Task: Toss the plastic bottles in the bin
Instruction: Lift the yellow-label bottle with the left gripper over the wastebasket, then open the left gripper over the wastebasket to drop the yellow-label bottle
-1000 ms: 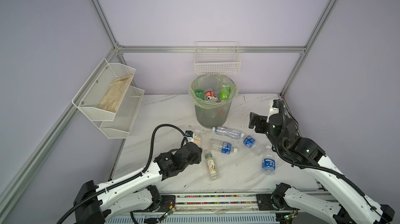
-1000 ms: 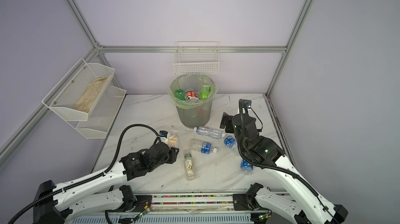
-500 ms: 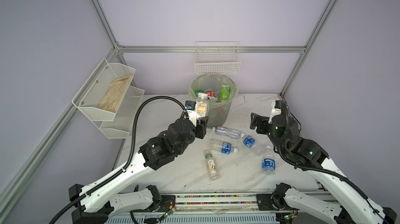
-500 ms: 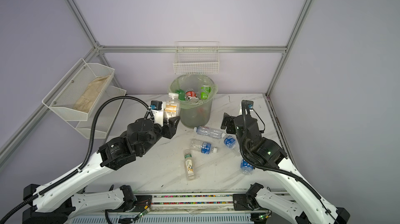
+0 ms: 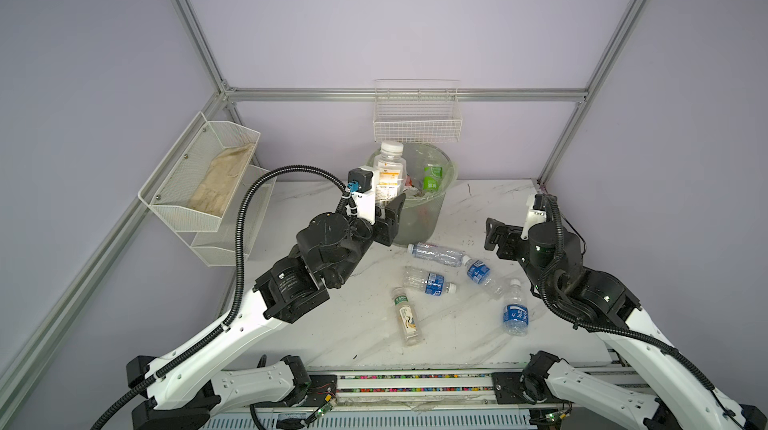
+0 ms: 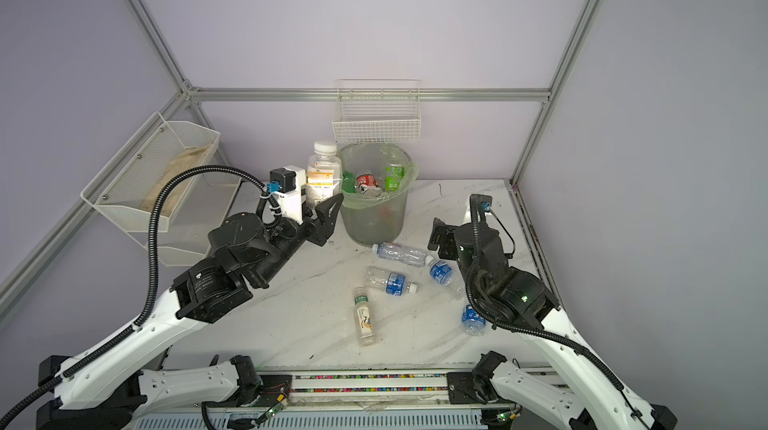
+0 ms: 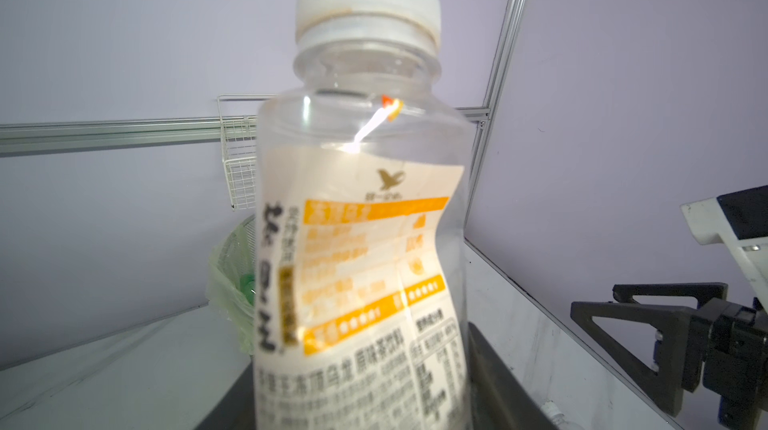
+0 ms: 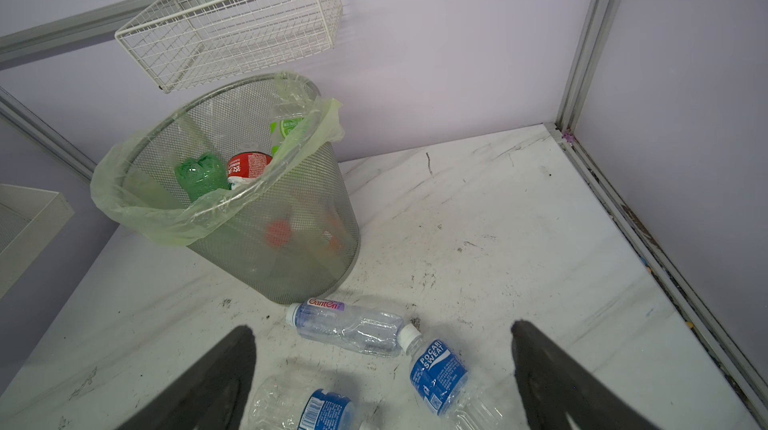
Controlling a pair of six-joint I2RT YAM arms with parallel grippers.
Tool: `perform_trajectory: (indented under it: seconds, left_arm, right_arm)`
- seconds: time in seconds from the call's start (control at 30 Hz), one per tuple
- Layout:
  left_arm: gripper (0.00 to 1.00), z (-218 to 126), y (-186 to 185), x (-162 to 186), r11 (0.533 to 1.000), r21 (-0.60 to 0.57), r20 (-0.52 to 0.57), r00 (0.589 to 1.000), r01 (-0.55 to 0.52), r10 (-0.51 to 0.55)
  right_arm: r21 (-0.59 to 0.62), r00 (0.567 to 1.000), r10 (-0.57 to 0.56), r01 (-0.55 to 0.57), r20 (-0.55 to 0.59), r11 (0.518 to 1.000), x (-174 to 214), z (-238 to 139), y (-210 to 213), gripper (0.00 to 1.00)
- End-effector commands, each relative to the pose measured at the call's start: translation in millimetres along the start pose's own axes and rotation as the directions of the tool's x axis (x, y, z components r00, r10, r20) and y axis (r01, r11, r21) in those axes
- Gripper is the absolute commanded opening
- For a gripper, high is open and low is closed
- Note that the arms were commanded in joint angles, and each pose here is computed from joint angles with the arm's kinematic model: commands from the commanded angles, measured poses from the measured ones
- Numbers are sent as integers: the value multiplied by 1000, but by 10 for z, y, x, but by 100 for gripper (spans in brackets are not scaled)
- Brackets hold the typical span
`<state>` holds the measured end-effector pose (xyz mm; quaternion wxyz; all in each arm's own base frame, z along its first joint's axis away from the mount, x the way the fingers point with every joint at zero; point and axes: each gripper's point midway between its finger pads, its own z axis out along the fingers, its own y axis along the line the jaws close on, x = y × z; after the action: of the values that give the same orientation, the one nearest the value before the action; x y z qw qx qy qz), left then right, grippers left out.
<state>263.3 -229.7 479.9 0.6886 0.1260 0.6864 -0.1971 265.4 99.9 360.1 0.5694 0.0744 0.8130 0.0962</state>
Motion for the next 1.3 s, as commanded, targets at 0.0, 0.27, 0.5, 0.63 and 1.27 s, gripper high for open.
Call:
perform_trajectory:
  seconds: [0.0, 0.27, 0.5, 0.63, 1.27]
  left_arm:
    - [33, -111, -39, -595, 999, 32, 149, 989, 15, -20]
    - [34, 268, -128, -623, 998, 1, 84, 995, -62, 62]
    - [34, 1054, 190, -497, 1000, -26, -9, 1000, -14, 14]
    - [39, 1491, 429, -291, 999, -37, -103, 994, 30, -34]
    - [100, 753, 407, -749, 994, 21, -11, 994, 105, -104]
  right_arm:
    - [17, 1000, 13, -14, 16, 1000, -75, -64, -56, 97]
    - [6, 1000, 26, -26, 12, 1000, -82, -99, -55, 97]
    - [-3, 999, 42, -42, 9, 999, -93, -168, -85, 97]
    - [-8, 998, 55, -54, 15, 998, -126, -225, -108, 97]
    - [-47, 998, 48, -50, -36, 998, -44, -174, 4, 97]
